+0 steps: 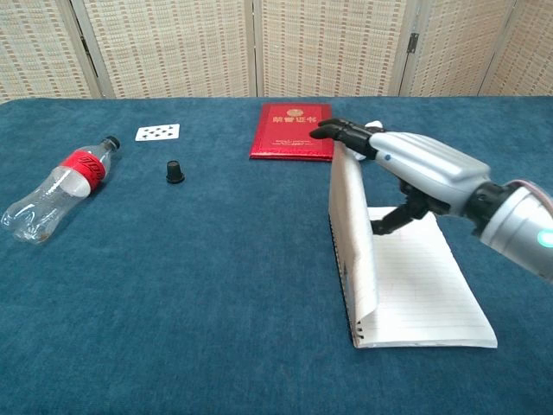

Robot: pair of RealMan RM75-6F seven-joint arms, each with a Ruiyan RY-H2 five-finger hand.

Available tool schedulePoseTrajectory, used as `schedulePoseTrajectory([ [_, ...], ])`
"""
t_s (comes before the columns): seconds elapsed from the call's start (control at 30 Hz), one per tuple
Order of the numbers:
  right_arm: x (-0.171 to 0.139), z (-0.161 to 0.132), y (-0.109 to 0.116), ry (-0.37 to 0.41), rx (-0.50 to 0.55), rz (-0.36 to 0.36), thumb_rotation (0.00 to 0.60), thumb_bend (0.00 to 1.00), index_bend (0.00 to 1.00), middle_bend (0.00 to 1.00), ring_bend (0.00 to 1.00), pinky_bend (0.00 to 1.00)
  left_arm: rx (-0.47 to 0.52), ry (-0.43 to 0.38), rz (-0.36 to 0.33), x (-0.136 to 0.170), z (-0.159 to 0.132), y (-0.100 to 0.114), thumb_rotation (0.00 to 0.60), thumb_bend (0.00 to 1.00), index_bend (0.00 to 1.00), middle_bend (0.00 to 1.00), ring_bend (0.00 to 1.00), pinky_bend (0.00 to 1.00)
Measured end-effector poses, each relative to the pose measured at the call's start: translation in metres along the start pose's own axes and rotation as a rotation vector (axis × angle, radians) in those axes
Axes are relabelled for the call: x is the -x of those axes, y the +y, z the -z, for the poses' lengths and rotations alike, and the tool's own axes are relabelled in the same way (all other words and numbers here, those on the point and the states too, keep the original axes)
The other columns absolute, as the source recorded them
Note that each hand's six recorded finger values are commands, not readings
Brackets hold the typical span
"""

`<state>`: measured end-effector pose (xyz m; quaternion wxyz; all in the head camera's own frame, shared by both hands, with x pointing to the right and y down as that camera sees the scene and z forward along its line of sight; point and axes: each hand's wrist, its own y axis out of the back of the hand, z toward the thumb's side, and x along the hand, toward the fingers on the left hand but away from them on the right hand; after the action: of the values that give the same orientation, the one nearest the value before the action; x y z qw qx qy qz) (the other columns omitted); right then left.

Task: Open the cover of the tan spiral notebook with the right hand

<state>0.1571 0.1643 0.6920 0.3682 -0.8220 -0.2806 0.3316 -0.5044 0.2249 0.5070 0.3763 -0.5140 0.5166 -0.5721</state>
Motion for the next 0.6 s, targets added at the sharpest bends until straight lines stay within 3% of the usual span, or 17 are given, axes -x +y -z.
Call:
schedulePoseTrajectory([
  [0.27,0.041,-0.035,-0.033,0.067,0.006,-0.07,0.6,0.35,0.0,0.0,0.0,0.0,0.042,0.025,-0.026,0.0,0.01,0.011,0.6,0.12,0.11,0.0,0.07,0.15],
  [0.47,0.053,-0.037,-0.058,0.055,-0.009,-0.134,0.6,0.35,0.0,0.0,0.0,0.0,0.065,0.039,-0.046,0.001,0.017,0.019,0.6,0.12,0.12,0.0,0.07,0.15],
  [0.6,0.053,-0.036,-0.063,0.052,-0.003,-0.14,0.6,0.35,0.0,0.0,0.0,0.0,0.065,0.039,-0.047,0.0,0.018,0.02,0.6,0.12,0.12,0.0,0.07,0.15],
])
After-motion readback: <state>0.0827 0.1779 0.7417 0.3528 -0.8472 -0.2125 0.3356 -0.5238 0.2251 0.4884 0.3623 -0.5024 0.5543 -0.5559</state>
